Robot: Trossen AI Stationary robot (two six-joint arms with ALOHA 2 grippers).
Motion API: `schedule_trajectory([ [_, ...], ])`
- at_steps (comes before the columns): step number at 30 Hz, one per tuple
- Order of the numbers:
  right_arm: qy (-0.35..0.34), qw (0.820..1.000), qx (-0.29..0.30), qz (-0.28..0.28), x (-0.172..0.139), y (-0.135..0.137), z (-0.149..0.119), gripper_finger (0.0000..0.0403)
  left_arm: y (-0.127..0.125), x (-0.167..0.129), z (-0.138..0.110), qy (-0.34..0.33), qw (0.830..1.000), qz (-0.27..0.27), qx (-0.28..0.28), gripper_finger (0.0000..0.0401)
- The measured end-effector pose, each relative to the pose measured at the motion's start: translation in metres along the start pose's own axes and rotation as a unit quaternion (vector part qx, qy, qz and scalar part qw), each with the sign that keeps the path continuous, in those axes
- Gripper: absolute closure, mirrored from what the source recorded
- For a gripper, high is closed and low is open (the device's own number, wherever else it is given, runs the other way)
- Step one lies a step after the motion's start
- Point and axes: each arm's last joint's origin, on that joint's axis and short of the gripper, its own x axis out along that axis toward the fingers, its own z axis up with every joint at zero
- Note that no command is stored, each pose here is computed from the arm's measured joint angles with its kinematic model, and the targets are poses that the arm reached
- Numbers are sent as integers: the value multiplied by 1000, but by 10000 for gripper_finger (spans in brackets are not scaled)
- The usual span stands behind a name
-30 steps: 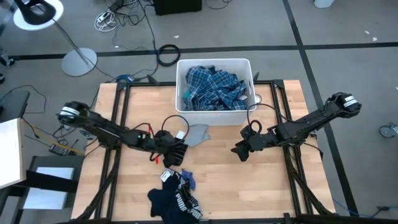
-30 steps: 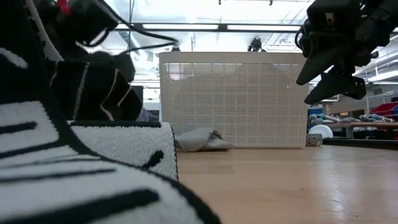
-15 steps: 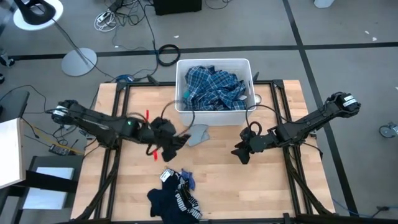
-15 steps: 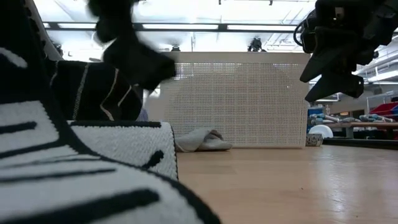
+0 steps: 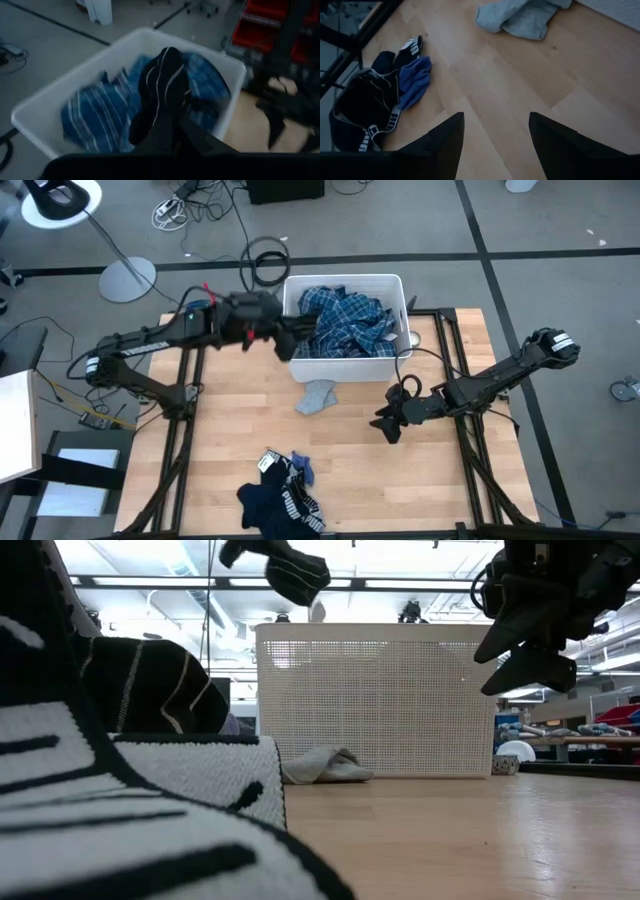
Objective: Sort clothes
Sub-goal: Put the top black sock into the laundry bin, then put the gray sock into the laundry bin
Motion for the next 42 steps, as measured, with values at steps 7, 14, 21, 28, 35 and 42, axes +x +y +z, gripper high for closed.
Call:
schedule_trajectory([
  [7, -12, 1000, 6, -5, 0, 0, 1, 178, 39, 28, 8, -5, 1000, -10, -6, 351],
  [14, -38, 999, 4, -23, 0, -2, 3, 178, 52, 43, 6, 9, 1000, -8, 1, 288],
  [21, -49, 998, 13, -34, 2, -6, 9, 178, 52, 39, 9, -5, 1000, -12, 13, 265],
  [28, -47, 998, 15, -31, 2, -6, 9, 178, 44, 18, 12, -12, 999, -46, 10, 264],
  [35, -27, 999, 14, -8, 1, -1, 5, 178, 26, -19, 3, 29, 996, -79, -9, 264],
  [42, -26, 999, 13, 22, -1, 6, 3, 179, -9, -36, -36, 65, 987, -138, -41, 266],
])
